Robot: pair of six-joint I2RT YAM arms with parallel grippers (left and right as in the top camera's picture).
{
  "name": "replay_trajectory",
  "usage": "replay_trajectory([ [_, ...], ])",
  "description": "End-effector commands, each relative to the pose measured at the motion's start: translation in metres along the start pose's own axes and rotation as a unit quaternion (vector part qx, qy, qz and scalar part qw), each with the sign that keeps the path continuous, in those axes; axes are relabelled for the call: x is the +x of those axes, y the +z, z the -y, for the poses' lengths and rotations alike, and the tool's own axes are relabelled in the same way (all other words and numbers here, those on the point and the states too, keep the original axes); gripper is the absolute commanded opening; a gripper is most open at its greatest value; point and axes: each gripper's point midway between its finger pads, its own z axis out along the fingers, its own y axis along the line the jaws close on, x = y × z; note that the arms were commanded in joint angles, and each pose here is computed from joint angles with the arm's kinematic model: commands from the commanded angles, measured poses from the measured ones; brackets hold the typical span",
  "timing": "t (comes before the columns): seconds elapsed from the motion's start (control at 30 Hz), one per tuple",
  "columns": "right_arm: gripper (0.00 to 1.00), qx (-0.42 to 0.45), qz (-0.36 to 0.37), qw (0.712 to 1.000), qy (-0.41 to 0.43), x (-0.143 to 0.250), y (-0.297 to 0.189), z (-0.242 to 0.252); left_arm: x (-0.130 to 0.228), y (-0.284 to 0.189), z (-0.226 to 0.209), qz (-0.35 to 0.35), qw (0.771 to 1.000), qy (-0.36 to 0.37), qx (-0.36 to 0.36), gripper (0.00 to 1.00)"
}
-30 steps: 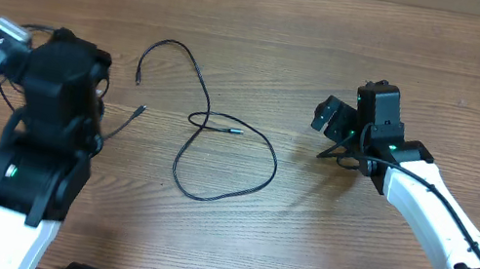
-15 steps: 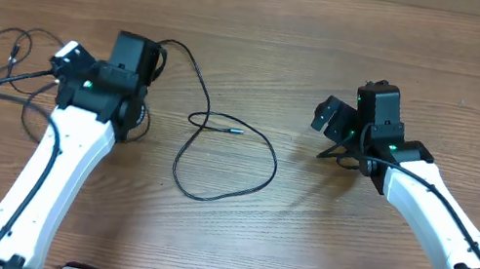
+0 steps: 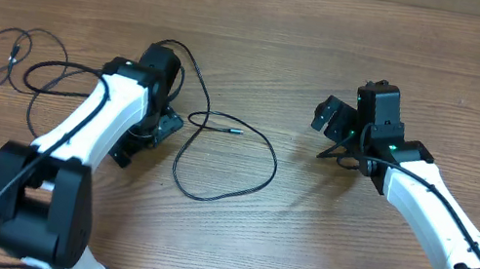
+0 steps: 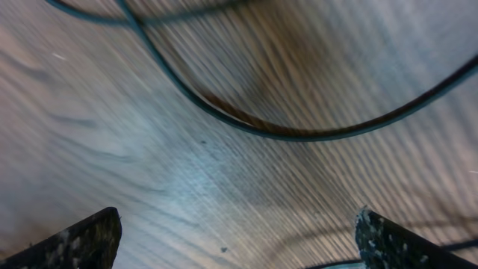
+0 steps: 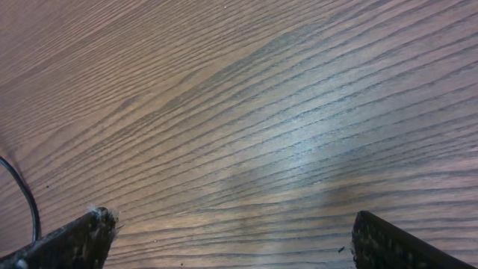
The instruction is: Untangle cables
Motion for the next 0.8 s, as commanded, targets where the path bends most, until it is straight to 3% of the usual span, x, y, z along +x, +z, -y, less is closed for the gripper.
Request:
replay_trajectory([
  [0.0, 1.0, 0.001, 0.006, 1.0, 0.0, -0.002, 0.0, -0.001, 0.011, 0.018, 0.007, -0.042, 0.999, 0.0, -0.004, 0.99],
  [0.27, 1.0, 0.001, 0.006, 1.0, 0.0, -0.002, 0.0, -0.001, 0.015, 0.05, 0.025, -0.065, 0.998, 0.0, 0.001, 0.99],
  [0.77, 1.0, 0.001, 0.006, 1.0, 0.0, -0.002, 0.0, -0.001, 0.015, 0.051, 0.028, -0.067, 0.998, 0.0, 0.005, 1.0],
])
